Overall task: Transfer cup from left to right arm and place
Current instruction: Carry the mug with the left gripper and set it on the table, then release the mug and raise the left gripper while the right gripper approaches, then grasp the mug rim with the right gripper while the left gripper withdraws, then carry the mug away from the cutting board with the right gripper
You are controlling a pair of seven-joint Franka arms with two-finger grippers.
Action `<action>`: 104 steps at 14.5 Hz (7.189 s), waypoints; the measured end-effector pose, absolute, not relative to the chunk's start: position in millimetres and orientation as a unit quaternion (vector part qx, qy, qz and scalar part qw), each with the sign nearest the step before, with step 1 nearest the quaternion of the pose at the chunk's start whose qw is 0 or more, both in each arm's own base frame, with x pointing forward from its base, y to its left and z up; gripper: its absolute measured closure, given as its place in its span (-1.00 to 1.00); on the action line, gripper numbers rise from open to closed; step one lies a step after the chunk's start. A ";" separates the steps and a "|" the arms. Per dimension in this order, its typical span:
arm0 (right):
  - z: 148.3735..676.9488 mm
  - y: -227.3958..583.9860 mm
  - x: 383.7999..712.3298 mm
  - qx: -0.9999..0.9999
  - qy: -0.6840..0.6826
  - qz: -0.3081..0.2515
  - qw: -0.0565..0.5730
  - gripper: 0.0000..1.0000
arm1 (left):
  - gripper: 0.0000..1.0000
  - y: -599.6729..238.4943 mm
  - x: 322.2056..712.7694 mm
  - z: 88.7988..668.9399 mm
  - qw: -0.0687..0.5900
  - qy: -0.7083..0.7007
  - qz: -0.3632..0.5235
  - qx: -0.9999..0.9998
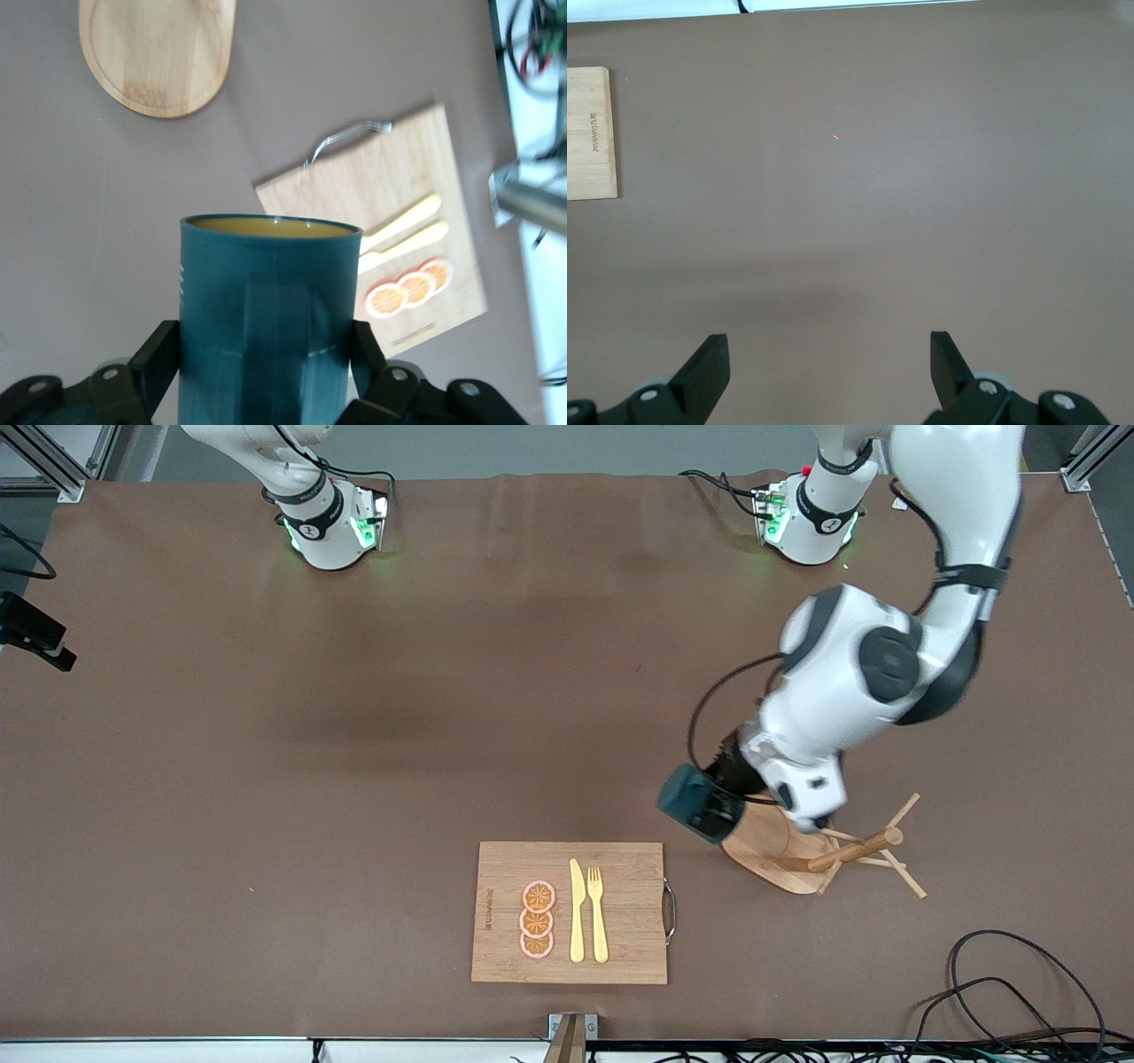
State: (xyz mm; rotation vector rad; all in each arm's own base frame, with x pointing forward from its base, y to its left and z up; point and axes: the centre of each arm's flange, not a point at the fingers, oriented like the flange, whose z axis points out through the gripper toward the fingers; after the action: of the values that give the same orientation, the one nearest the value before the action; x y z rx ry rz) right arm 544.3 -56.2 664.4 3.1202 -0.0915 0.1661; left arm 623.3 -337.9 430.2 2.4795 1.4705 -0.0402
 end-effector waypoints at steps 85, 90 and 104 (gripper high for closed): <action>250.2 499.5 585.8 0.959 -0.277 0.041 -0.054 0.36 | -1.00 -34.5 547.2 647.6 -0.003 0.049 -0.030 0.998; 253.3 491.4 594.2 0.962 -0.265 0.045 -0.052 0.90 | -1.00 -46.9 532.4 643.9 -0.005 0.032 -0.032 0.999; 373.9 157.3 691.6 1.000 0.004 -0.014 0.004 0.90 | -1.00 -54.6 530.2 647.4 -0.006 -0.002 -0.012 1.000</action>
State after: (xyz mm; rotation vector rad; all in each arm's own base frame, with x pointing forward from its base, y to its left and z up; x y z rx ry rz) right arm 691.6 157.3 373.9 3.1329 0.0125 -0.0453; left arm 530.2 -54.6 647.4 3.1525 -0.0066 -0.0384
